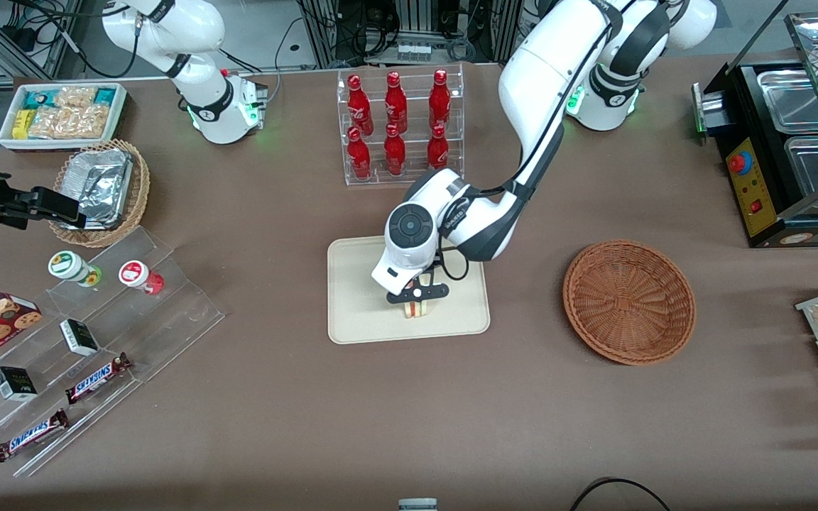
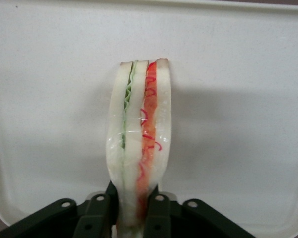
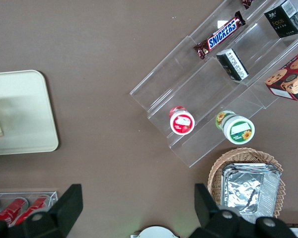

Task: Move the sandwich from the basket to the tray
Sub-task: 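Lower the sandwich onto the tray and open the left gripper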

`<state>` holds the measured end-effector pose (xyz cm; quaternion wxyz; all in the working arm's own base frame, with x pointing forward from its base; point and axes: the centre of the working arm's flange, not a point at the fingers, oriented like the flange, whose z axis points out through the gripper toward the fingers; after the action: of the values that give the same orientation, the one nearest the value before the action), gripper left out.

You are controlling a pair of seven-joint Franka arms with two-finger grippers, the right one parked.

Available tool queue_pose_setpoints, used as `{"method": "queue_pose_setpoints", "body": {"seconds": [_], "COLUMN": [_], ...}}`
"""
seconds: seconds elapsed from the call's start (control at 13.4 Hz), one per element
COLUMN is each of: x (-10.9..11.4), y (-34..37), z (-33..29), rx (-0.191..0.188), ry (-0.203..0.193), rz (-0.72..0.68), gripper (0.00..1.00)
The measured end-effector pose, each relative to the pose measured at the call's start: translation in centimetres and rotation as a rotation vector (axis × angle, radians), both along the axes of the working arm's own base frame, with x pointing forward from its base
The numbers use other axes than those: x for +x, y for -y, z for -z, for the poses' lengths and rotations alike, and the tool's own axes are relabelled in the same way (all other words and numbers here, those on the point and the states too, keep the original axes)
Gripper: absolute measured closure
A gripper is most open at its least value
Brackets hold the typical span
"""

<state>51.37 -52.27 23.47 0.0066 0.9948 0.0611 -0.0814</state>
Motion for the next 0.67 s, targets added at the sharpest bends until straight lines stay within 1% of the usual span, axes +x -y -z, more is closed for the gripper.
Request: {"method": "queue_pose_setpoints", "body": {"seconds": [0.22, 0.3, 0.45, 0.52, 0.6, 0.67], "x": [0.0, 0.3, 0.8, 1.0, 1.3, 1.6], "y": [0.2, 0.3, 0.6, 0.6, 0.5, 0.2], "z": [0.0, -0.8, -4.1, -6.4, -9.0, -11.1], "rx": [-0.002, -0.009, -0.013, -0.008, -0.005, -0.008], "ry": [0.002, 0.009, 0.011, 0.007, 0.005, 0.013], "rz": [0.0, 0.0, 0.005, 0.008, 0.01, 0.008], "gripper": [0.37, 0.28, 0.05, 0.0, 0.0, 0.0]}}
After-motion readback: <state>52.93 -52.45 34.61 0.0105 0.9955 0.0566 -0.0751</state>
